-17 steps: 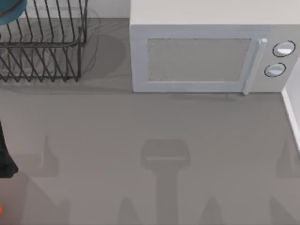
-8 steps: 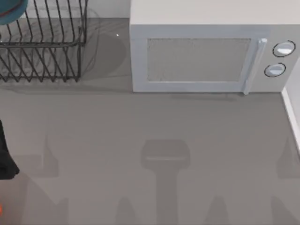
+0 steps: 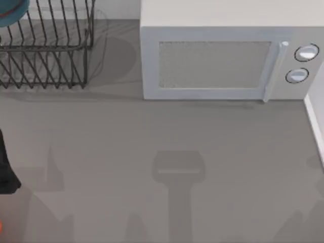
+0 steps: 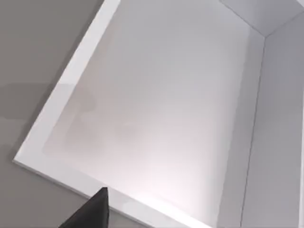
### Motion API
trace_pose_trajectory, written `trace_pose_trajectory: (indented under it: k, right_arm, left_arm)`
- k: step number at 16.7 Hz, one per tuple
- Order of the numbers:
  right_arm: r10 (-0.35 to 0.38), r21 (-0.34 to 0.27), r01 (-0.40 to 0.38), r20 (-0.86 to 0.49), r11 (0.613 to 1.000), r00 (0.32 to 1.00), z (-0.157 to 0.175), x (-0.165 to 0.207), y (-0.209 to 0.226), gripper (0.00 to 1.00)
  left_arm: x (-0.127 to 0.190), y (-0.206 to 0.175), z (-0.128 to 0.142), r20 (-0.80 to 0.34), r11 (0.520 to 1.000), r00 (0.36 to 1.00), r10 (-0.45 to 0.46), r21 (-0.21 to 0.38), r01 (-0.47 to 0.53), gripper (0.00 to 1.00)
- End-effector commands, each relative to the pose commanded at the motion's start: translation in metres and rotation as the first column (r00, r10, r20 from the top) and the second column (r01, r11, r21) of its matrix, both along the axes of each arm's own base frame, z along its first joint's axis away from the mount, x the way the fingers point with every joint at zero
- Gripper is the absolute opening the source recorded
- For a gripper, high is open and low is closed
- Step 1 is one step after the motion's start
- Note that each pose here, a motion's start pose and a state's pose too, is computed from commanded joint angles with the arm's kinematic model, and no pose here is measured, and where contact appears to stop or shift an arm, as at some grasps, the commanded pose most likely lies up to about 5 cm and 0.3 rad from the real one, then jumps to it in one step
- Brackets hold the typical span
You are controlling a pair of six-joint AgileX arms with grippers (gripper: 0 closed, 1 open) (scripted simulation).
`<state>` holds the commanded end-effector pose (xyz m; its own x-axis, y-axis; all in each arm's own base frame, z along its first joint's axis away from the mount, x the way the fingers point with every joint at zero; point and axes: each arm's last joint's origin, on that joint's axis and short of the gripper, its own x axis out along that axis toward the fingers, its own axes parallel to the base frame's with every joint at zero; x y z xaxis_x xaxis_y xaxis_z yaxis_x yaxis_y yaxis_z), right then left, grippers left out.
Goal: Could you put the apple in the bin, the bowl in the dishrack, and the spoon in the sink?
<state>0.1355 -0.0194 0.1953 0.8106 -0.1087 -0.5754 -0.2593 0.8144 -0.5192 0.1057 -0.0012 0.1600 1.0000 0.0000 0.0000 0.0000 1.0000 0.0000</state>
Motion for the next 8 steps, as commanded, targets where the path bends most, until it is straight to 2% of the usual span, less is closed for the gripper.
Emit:
trace_pose_trajectory:
  k: [2,4,6,8]
  right_arm:
    - [0.095,-0.125,-0.124,-0.219,0.984,0.971,0.002,0.013,-0.008,1.0]
    - [0.184,-0.171,-0.278,-0.425,0.945,0.887,0.002,0.028,-0.016,1.0]
    - [0.263,-0.148,-0.421,-0.586,0.895,0.766,0.002,0.042,-0.026,1.0]
    - [0.337,-0.088,-0.541,-0.696,0.836,0.634,0.0,0.055,-0.036,1.0]
  left_arm:
    - [0.0,0.0,0.0,0.0,1.0,1.0,0.0,0.0,0.0,1.0]
    - [0.0,0.0,0.0,0.0,1.0,1.0,0.0,0.0,0.0,1.0]
    - [0.0,0.0,0.0,0.0,1.0,1.0,0.0,0.0,0.0,1.0]
    - [0.0,0.0,0.0,0.0,1.0,1.0,0.0,0.0,0.0,1.0]
